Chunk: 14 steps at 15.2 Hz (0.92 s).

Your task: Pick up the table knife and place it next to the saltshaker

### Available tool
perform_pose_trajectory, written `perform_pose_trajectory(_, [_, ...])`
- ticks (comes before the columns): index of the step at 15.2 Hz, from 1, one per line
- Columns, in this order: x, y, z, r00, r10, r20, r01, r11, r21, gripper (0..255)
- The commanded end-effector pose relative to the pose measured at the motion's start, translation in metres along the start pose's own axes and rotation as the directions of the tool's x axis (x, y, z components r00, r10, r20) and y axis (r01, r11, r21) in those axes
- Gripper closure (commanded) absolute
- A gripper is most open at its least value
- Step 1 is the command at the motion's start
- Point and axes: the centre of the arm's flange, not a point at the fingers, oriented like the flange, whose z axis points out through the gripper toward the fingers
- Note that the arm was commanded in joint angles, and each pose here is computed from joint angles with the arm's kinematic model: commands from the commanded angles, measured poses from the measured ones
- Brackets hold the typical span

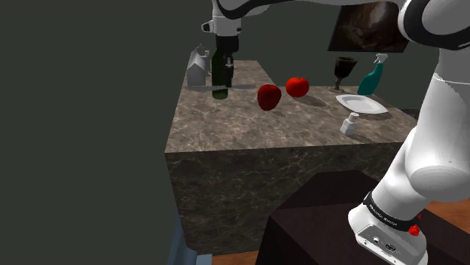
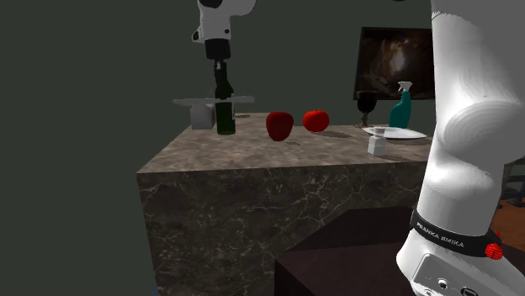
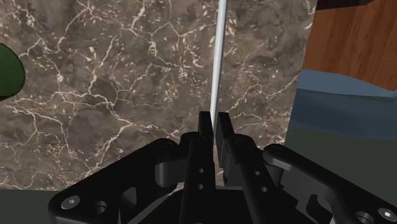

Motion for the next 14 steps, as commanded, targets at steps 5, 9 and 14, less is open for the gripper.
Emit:
perform_pose_trajectory(5, [-0.079, 0.002, 0.005, 1.000, -0.001, 0.000, 0.001, 1.000, 0.001, 255])
perform_pose_trajectory(9, [-0.132, 0.005, 0.008, 1.000, -0.001, 0.000, 0.001, 1.000, 0.001, 255])
perform_pose_trajectory(14, [-0.198, 0.008, 0.011, 1.000, -0.001, 0.000, 0.001, 1.000, 0.001, 255])
